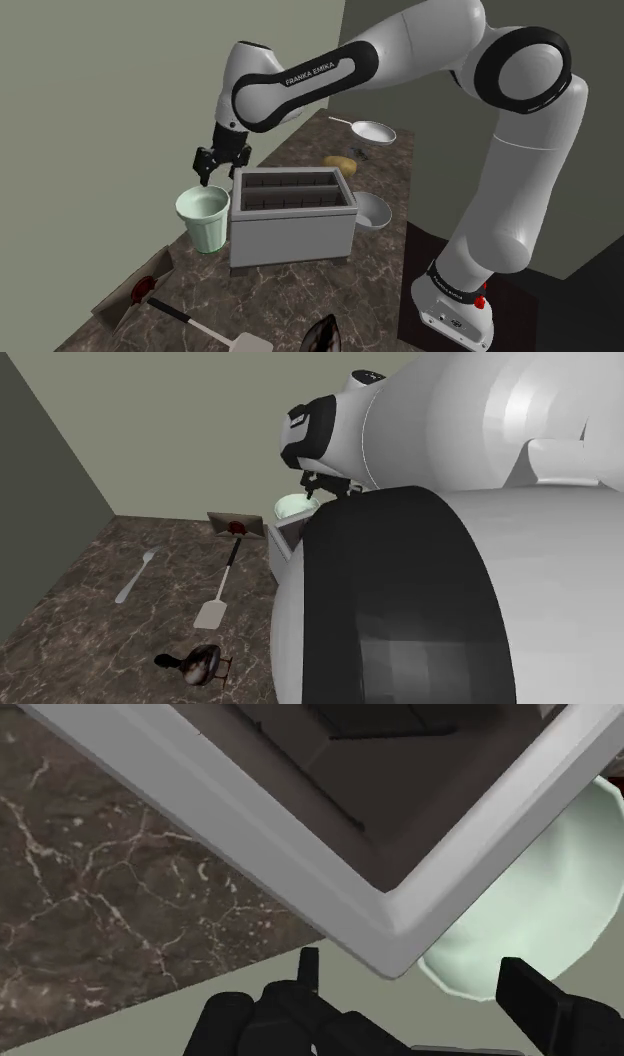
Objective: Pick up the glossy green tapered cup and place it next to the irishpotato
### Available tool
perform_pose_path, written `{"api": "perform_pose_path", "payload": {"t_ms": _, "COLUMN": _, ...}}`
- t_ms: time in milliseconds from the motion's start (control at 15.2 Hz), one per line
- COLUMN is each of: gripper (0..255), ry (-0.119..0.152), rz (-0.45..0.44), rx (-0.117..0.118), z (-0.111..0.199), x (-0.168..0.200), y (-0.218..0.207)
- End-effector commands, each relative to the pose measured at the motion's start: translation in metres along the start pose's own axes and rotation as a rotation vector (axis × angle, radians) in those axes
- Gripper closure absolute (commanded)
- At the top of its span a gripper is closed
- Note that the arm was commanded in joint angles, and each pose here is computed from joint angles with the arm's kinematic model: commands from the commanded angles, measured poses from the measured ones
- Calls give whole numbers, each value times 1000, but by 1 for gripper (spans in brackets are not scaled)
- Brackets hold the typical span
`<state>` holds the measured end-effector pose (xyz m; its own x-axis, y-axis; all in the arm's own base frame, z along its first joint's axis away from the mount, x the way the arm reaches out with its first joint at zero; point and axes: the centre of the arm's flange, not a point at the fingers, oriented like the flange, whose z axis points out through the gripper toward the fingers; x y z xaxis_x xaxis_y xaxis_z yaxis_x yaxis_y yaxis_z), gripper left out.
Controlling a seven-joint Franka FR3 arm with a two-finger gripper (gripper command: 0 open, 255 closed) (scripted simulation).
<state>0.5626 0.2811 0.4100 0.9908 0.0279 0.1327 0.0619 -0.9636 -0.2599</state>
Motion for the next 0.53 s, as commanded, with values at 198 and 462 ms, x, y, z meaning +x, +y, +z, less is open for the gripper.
{"api": "perform_pose_path", "payload": {"t_ms": 198, "gripper": 0, "ry": -156, "rz": -252, "rx": -37, "z": 9, "x": 0, "y": -32}}
{"api": "perform_pose_path", "payload": {"t_ms": 462, "gripper": 0, "ry": -156, "rz": -252, "rx": -37, "z": 30, "x": -3, "y": -31}}
